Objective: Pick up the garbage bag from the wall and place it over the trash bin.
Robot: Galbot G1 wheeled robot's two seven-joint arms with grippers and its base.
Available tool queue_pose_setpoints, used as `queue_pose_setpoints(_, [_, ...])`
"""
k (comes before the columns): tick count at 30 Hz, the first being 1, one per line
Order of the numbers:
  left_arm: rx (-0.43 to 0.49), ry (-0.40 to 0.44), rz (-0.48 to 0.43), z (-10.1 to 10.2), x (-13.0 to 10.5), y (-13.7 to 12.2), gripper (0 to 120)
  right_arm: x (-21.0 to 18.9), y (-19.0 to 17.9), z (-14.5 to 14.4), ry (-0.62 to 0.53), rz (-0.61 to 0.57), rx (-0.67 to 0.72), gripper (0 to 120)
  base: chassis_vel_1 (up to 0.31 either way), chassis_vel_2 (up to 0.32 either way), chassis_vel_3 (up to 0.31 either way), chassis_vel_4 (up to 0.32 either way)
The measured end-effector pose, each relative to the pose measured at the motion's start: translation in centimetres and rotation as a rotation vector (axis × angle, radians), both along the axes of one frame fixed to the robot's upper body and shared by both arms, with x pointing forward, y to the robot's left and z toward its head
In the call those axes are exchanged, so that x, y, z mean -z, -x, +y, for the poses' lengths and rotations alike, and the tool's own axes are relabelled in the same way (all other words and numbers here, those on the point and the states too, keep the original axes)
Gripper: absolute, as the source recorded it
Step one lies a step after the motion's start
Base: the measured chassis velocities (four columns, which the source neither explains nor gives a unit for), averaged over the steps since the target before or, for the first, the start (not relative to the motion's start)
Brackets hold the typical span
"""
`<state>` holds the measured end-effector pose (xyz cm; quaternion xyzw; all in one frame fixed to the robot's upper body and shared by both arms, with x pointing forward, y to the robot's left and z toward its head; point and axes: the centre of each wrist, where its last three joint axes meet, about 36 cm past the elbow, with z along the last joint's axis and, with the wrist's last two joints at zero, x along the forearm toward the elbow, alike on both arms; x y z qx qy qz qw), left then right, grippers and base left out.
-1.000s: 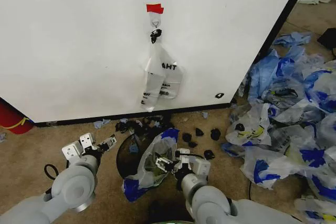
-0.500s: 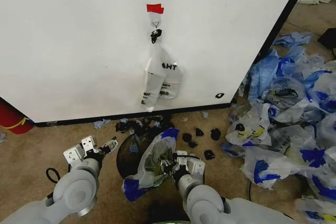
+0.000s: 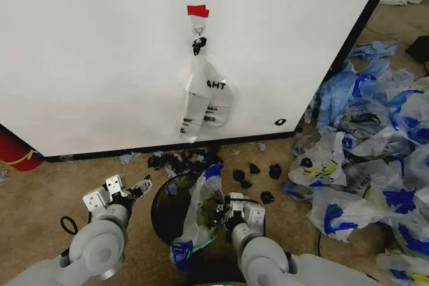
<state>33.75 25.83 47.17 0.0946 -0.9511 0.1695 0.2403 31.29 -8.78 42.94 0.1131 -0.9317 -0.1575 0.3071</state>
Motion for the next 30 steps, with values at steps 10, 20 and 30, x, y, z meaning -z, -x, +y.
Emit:
queue_pose_setpoints(10, [0.025,-0.007,-0.055,-0.1,-1.0,0.1,99,0.3,-3.6,-5.7,0.042,-0.293,-0.019,0,0.000,0.000,0.000,0.000])
queue_pose_setpoints(20, [0.117,0.105,-0.217,-0.6,-2.8,0.3,99,1.2,-6.4,-11.5,0.198,-0.596,-0.115,0,0.000,0.000,0.000,0.000])
queue_pose_setpoints(30, [0.463,0.367,-0.494,-1.5,-5.7,1.1,100,0.8,-8.6,-18.1,0.366,-0.834,-0.316,0,0.000,0.000,0.000,0.000])
